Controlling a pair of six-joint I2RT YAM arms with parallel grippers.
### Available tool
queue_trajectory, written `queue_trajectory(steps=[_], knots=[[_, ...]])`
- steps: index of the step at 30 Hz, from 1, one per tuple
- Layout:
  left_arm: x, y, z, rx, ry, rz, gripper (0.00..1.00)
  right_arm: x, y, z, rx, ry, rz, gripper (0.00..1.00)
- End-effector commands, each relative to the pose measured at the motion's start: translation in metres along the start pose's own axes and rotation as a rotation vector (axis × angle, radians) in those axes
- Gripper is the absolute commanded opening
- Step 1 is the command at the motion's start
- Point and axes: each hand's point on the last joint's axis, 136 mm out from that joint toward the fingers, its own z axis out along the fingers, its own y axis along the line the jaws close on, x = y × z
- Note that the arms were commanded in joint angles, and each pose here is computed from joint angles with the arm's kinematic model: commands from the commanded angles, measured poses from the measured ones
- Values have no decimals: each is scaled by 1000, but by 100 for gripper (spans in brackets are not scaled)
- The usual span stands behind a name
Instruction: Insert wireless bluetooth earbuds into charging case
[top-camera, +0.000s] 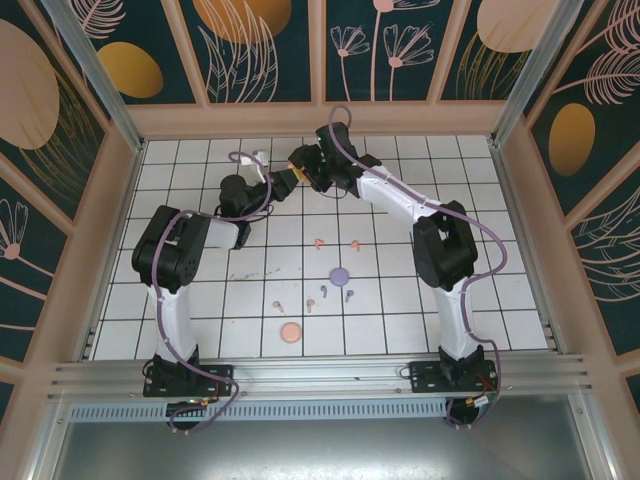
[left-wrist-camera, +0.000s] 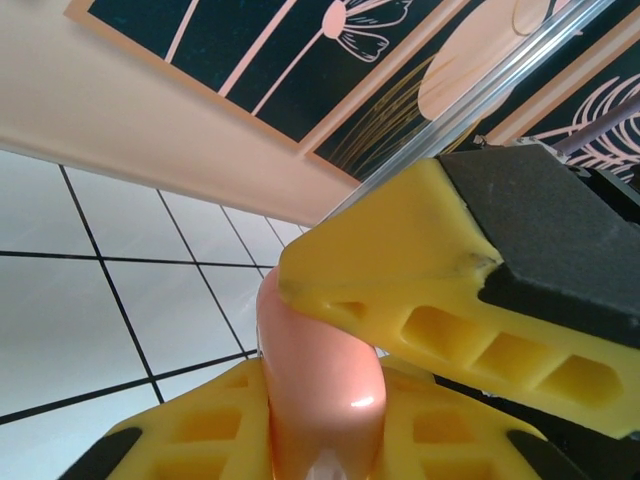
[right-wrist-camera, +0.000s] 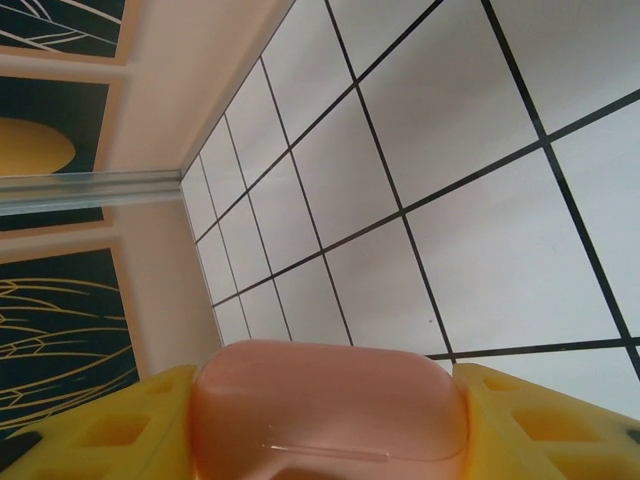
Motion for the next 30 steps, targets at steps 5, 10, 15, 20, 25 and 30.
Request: queue_trajectory(steps=[5, 10, 15, 20, 25, 30], knots=[[-4, -4, 6, 23, -23, -4, 4, 13, 19, -8, -65, 36, -7, 52], [-2, -5, 4, 26, -16, -22, 0, -17, 33, -26, -113, -36, 3, 77], [3, -14, 0, 43, 32, -13, 0, -36, 38, -63, -129, -113, -91, 81], [9, -33, 1, 85, 140, 38, 0, -64, 3, -106, -174, -175, -275, 80], [13, -49, 4, 118, 264, 107, 0, -66, -22, -153, -303, -228, -587, 79], [15, -61, 12, 177, 368, 120, 0, -29, -25, -164, -447, -114, -839, 78]])
